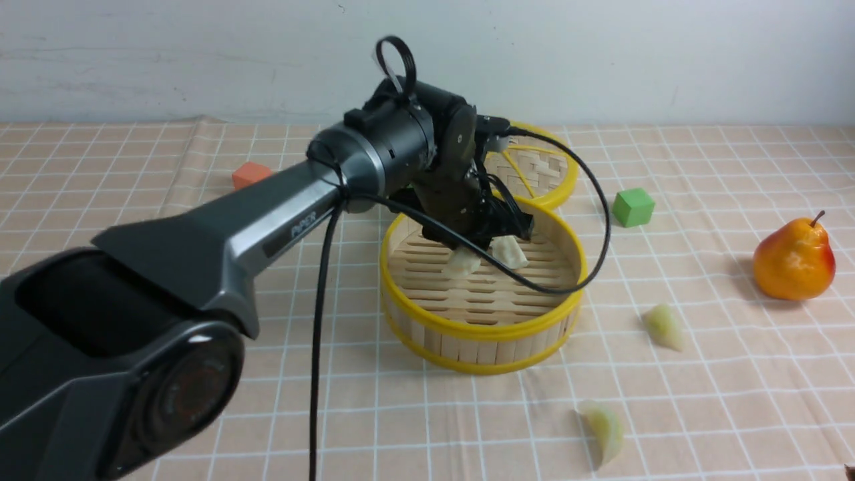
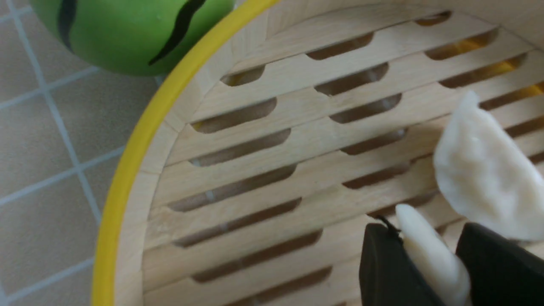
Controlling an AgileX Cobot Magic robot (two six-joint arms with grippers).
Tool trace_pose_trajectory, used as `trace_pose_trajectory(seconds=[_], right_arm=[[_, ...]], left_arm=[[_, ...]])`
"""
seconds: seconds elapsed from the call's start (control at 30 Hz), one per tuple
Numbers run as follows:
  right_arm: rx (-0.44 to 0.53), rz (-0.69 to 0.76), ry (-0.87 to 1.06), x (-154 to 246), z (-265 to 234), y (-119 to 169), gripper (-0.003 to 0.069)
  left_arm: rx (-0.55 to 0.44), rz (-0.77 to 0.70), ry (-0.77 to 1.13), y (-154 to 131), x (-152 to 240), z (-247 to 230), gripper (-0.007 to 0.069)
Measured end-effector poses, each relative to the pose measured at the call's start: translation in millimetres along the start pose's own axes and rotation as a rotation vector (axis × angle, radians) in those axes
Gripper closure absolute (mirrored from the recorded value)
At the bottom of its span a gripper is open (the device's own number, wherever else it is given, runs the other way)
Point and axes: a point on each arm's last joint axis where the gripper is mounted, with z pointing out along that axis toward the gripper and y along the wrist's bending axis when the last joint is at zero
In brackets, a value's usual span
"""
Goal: Put the dumplings into the steamer on the table with the brown tablecloth.
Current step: 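Place the dumpling into the bamboo steamer basket with the left gripper, then reach for and grasp a dumpling lying on the table beside the steamer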
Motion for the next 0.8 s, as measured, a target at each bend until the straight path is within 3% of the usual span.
trace_pose_trajectory(seconds=[0.17, 0.27, 0.37, 0.47, 0.53, 0.67, 0.8], right_arm=[[0.039, 0.08, 0.078, -1.6, 9.9, -5.9, 0.0574], [0.04, 0.099, 0.101, -4.1, 15.5, -7.2, 0.0573], [0.046, 0.108, 0.129, -10.2, 26.9, -10.5, 0.0558], [0.055, 0.118, 0.146, -15.3, 36.6, -13.6, 0.0534], [0.073, 0.143, 0.162, -23.4, 52.7, -19.0, 0.0489], [0.099, 0.183, 0.189, -39.8, 95.2, -31.1, 0.0341], [0.104, 0.215, 0.245, -51.2, 140.3, -41.6, 0.0197]], left_arm=[[-0.018, -0.012, -0.041, 1.9, -1.1, 17.2, 0.0414], [-0.015, -0.02, -0.053, 4.9, -2.3, 19.4, 0.0342], [-0.007, -0.075, -0.061, 18.1, -7.7, 14.3, 0.0204], [-0.004, -0.115, -0.056, 28.5, -13.3, -0.5, 0.0143], [0.006, -0.157, -0.07, 38.4, -24.4, -36.3, 0.0103], [0.014, -0.142, -0.122, 48.7, -39.3, -131.1, 0.0124], [-0.012, -0.081, -0.123, 49.1, -34.4, -201.7, 0.0257]])
